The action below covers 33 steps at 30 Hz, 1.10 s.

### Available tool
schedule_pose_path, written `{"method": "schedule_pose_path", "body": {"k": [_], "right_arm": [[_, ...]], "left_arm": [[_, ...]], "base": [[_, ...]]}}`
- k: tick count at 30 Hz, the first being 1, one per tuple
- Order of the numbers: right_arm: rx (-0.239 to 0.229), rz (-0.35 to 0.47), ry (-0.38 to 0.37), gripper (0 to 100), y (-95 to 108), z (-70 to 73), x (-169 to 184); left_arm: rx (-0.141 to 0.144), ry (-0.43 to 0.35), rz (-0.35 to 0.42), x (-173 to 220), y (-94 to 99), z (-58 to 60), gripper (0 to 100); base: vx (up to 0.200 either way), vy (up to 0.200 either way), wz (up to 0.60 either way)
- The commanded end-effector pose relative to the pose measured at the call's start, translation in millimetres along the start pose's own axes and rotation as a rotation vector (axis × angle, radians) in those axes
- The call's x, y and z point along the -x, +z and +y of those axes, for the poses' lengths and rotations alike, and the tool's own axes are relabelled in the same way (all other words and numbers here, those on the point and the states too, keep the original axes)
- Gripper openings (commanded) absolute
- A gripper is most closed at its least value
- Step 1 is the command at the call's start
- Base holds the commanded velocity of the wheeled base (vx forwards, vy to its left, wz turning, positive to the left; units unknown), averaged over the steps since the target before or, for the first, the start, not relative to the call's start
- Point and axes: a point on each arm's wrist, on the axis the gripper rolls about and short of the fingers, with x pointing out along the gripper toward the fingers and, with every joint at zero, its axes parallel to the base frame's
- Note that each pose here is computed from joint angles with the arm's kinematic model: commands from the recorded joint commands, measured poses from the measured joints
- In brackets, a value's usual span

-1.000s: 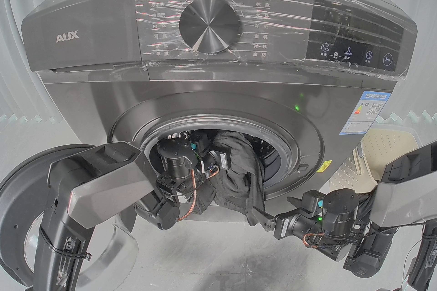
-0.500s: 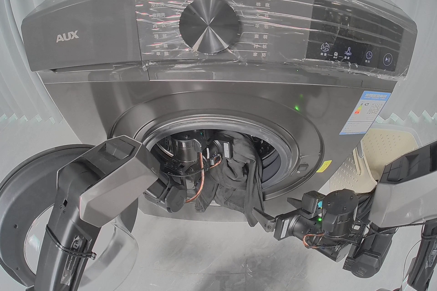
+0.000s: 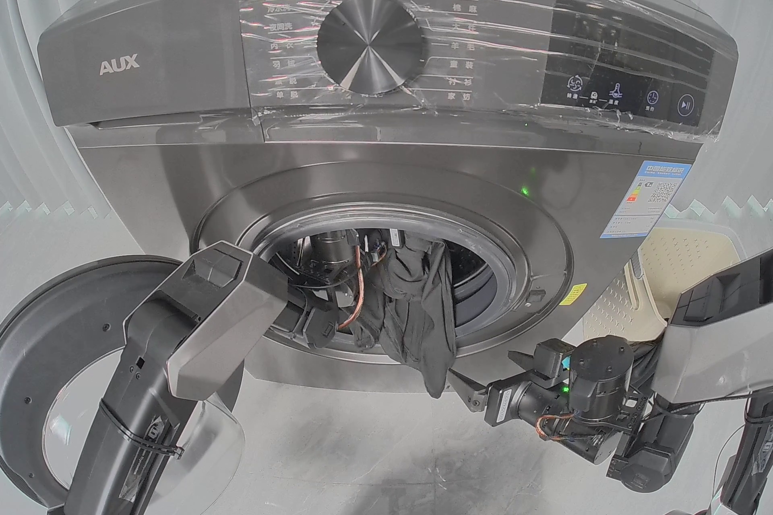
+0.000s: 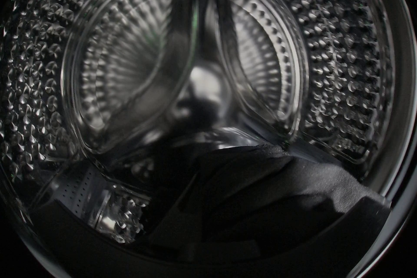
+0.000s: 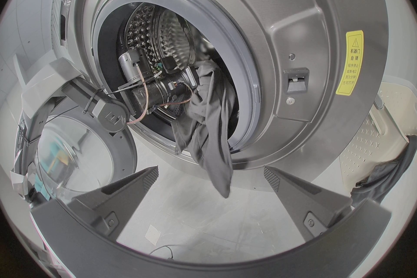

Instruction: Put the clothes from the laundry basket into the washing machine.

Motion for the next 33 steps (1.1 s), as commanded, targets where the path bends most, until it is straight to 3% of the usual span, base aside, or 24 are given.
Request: {"method": "schedule_pose_path", "body": {"k": [1,10,11,13,14,18,21,26,27,29,33], "right_arm": [[0.002,0.003,-0.001,100,-0.7,-0.1,-0.1],[0.0,0.003,-0.002,100,-0.6,-0.5,-0.2],[-0.001,0.001,-0.002,100,-0.4,-0.4,-0.2],[0.0,0.003,-0.002,100,-0.6,-0.5,-0.2],[0.0,0.003,-0.002,100,-0.6,-0.5,-0.2],[0.0,0.004,-0.002,100,-0.8,-0.6,0.1],[-0.001,0.001,-0.002,100,-0.4,-0.4,-0.2],[0.0,0.003,-0.001,100,-0.9,-0.1,-0.3],[0.0,0.003,-0.001,100,-0.9,-0.1,-0.3],[0.0,0.003,-0.001,100,-0.9,-0.1,-0.3],[0.0,0.003,-0.001,100,-0.9,-0.1,-0.3]], "left_arm": [[0.007,0.052,-0.046,-12.1,4.8,13.9,0],[0.011,0.042,-0.034,-9.7,2.4,8.6,0],[0.009,0.04,-0.025,-8.3,-0.3,7.4,100],[0.01,0.039,-0.022,-7.5,-0.9,6.8,100],[0.011,0.026,-0.001,-2.4,-6.0,-0.2,100],[-0.007,-0.003,0.084,12.9,-15.3,-7.4,100],[-0.021,-0.064,0.148,28.7,-18.8,-18.2,100],[-0.041,-0.14,0.244,50.2,-32.7,-25.0,100],[-0.058,-0.174,0.279,59.1,-40.5,-28.0,100],[-0.074,-0.186,0.291,62.6,-44.8,-29.9,100],[-0.078,-0.187,0.301,63.9,-47.6,-29.3,100]], "base": [[0.0,0.0,0.0],[0.0,0.0,0.0],[0.0,0.0,0.0],[0.0,0.0,0.0],[0.0,0.0,0.0],[0.0,0.0,0.0],[0.0,0.0,0.0],[0.0,0.0,0.0],[0.0,0.0,0.0],[0.0,0.0,0.0],[0.0,0.0,0.0]]}}
